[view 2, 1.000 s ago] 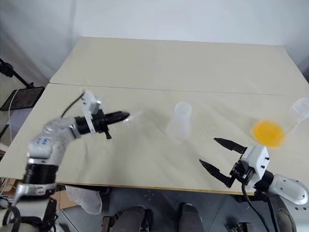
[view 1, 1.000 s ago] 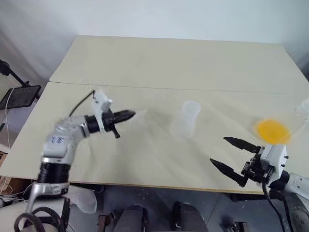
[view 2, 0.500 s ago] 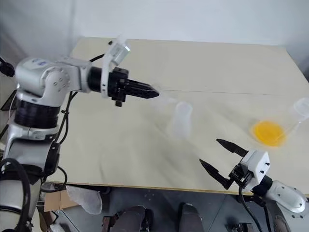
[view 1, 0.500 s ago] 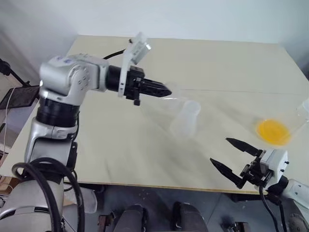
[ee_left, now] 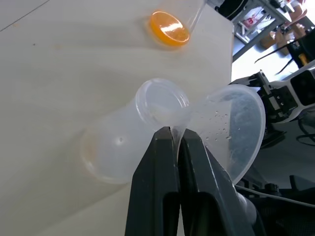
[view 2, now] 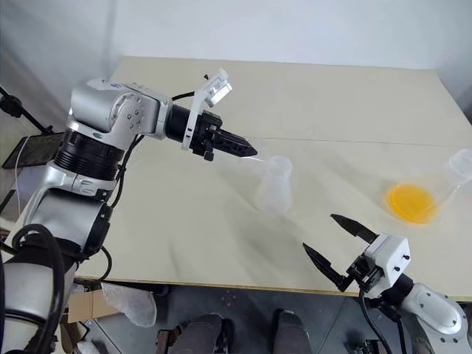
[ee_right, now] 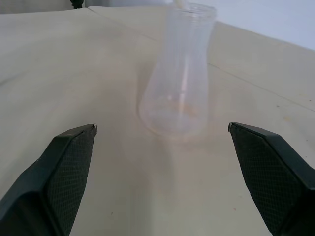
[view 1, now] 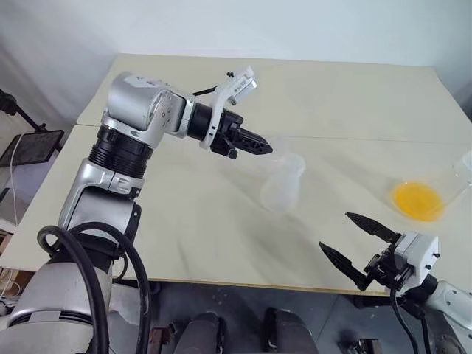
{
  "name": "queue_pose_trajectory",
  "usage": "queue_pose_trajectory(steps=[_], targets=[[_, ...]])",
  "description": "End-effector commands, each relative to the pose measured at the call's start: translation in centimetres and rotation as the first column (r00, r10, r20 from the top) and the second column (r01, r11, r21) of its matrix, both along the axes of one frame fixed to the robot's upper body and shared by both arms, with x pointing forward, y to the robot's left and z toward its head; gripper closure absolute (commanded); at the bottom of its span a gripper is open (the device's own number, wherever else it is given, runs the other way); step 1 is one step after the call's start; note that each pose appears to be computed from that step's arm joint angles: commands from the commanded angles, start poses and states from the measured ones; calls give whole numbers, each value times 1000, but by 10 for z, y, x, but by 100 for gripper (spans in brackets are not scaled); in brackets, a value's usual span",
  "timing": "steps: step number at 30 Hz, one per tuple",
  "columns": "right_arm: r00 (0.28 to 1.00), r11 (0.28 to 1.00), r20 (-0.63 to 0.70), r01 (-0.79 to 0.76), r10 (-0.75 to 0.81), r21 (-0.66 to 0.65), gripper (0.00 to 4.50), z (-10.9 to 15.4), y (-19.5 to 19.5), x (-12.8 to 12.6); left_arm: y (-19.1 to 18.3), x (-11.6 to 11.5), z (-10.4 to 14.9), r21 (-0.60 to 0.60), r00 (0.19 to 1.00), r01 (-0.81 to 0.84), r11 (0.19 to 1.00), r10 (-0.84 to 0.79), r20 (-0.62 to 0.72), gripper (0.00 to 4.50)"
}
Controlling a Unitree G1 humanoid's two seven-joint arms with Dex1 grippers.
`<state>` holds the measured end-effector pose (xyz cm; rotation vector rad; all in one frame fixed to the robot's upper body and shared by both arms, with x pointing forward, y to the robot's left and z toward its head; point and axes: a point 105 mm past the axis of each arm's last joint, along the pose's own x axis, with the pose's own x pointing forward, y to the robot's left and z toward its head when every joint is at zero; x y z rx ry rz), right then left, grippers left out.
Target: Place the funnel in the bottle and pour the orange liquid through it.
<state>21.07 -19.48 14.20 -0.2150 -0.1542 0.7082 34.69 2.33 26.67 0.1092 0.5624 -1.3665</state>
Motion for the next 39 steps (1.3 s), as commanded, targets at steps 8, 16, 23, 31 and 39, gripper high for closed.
queue_pose_trajectory(steps=[8, 16, 23, 31, 39], targets=[[999, 1000, 54, -7, 6, 3, 0, 8, 7, -1, -23, 9, 6, 10, 999, 24, 1000, -24, 48, 445], [998, 1000, 59, 5, -6, 7, 0, 7, 8, -2, -28, 12, 13, -69, 992, 72, 995, -64, 107, 228], [996, 999, 80, 44, -44, 1, 0, 8, 2, -3, 10, 10, 9, -243, 960, 185, 952, -122, 253, 1], [929, 944, 172, 316, -327, 91, 0, 23, -44, -19, 87, 1, -19, -322, 808, 287, 902, -48, 588, 1], [698, 732, 225, 661, -680, 163, 0, 16, -100, -80, 106, -16, -69, -357, 838, 151, 922, 72, 541, 1]])
